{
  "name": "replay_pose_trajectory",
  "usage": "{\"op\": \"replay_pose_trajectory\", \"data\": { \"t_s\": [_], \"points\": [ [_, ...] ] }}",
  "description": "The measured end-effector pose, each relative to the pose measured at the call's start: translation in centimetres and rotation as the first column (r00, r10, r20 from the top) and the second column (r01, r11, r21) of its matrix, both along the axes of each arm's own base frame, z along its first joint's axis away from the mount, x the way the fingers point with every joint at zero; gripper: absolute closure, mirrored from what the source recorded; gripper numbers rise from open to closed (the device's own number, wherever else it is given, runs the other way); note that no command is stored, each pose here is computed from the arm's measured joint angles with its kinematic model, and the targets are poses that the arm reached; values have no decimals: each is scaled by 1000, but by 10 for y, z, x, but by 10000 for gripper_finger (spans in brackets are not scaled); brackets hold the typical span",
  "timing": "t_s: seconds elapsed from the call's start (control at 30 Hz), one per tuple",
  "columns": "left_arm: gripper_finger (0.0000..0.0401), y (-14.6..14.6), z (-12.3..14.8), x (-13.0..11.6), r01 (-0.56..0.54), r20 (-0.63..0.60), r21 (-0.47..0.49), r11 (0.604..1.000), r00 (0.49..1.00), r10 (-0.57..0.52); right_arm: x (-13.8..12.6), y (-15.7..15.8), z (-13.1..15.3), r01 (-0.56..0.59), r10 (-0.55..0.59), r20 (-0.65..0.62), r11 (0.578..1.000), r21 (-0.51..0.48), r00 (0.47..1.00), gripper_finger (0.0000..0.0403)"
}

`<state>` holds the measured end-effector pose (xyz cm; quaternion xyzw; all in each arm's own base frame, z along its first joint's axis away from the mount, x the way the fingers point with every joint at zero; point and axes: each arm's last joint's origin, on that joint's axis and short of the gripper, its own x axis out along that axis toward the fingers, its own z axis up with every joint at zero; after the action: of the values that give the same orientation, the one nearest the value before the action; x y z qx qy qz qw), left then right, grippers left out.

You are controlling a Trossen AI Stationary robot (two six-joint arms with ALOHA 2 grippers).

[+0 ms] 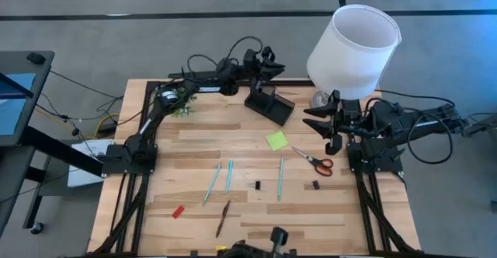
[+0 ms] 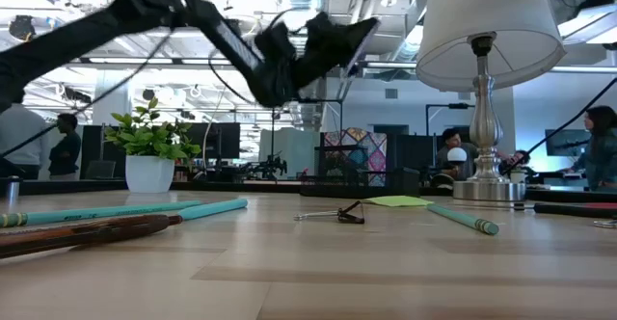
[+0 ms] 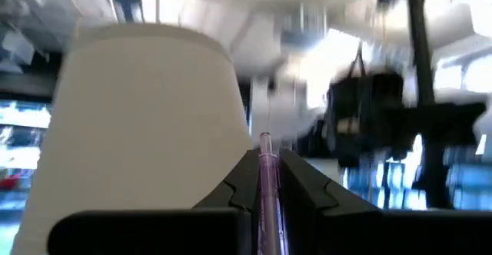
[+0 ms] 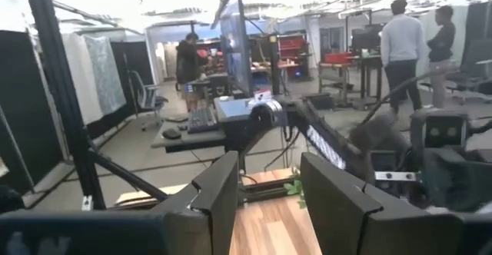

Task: Pick and place office supplies into organizer
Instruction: Put the purple pen into the black desk organizer

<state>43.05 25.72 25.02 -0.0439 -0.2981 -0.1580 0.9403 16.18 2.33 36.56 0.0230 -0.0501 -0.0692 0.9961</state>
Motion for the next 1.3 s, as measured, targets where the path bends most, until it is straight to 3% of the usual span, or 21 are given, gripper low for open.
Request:
{"op": "replay_pose_trajectory", "data": {
  "t_s": [0.13,0.3,0.5,0.87,1.3],
  "points": [
    [382,21,-32,3,43,-73,-134,990,996,-54,2,-1,0,8,-8,1,1000,9,1000,266],
    [382,34,-25,-2,35,-56,-54,998,998,-38,2,-1,0,2,-2,5,999,38,1000,267],
    [382,56,-40,-8,42,-194,-82,996,979,-58,2,-1,0,-3,2,8,998,59,1000,270],
    [382,44,-62,7,19,-259,-36,999,965,-28,2,-1,-1,-3,2,8,998,59,1000,270],
    [382,60,-49,4,11,-275,-144,989,960,-51,2,-1,-1,-3,2,5,998,59,1000,270]
  ]
}}
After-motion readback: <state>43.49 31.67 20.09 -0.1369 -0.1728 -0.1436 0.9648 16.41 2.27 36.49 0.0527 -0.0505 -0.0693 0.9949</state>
